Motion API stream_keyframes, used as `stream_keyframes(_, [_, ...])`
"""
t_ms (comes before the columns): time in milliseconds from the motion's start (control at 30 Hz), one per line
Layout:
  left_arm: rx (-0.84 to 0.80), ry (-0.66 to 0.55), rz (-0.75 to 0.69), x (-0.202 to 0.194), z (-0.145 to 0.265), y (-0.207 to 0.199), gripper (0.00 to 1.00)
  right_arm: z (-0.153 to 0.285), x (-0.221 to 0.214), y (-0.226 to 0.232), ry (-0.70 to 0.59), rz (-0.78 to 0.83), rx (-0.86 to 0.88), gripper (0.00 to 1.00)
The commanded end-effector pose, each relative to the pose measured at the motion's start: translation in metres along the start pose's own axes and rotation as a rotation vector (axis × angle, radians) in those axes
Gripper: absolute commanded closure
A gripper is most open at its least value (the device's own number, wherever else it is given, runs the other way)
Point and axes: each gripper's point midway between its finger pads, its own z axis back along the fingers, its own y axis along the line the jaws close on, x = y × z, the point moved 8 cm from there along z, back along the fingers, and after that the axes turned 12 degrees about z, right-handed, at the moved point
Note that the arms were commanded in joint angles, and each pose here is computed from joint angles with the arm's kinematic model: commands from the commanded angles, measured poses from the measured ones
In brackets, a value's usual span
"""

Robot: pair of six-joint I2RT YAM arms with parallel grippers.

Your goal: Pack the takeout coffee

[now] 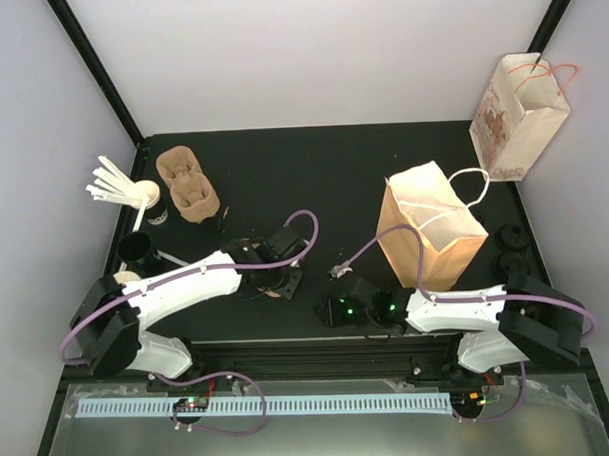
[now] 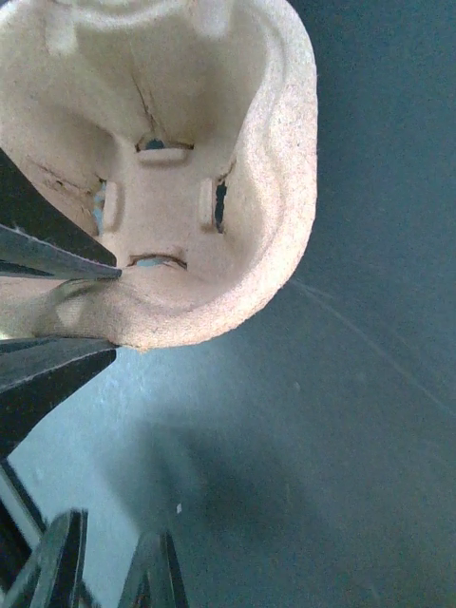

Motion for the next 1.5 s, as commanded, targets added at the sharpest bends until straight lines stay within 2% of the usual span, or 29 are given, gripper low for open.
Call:
stream_keyframes(0, [-0.104,-0.062,0.016,0.011,0.038,-0.010,0.89,0.016,0.027,0.015,-0.129,0.012,0.039,0.60])
stream_keyframes(167, [-0.238,-0.097,0.050,0.015,0.061,-0.010,0.90,0.034,0.044,0.024,-0.231,-0.018,0.074,0.58])
stream_keyframes(367, [-0.429,-0.100,0.108,0.015,0.069,-0.003,0.90,0.054,0.057,0.019,-0.348,-0.135,0.048,0.55])
stream_keyframes(433, [-0.490,-0.099,0.119,0.014,0.069,0.000,0.90,0.059,0.059,0.017,-0.384,-0.168,0.066,0.47])
stream_keyframes(567, [-0.593,-0.089,0.126,0.011,0.070,0.002,0.90,0.069,0.069,0.022,-0.432,-0.175,0.116,0.45])
stream_keyframes(700, [-0.642,-0.093,0.131,0.010,0.071,0.003,0.90,0.074,0.078,0.028,-0.433,-0.172,0.129,0.40])
stream_keyframes(867, [-0.685,-0.094,0.135,0.008,0.070,0.005,0.90,0.068,0.083,0.028,-0.411,-0.213,0.189,0.40])
stream_keyframes(1167, [-0.753,-0.074,0.145,0.005,0.066,0.006,0.89,0.064,0.088,0.026,-0.408,-0.275,0.288,0.43])
stream_keyframes(1467, [-0.796,-0.069,0.160,0.005,0.064,0.008,0.89,0.059,0.083,0.018,-0.388,-0.313,0.274,0.50])
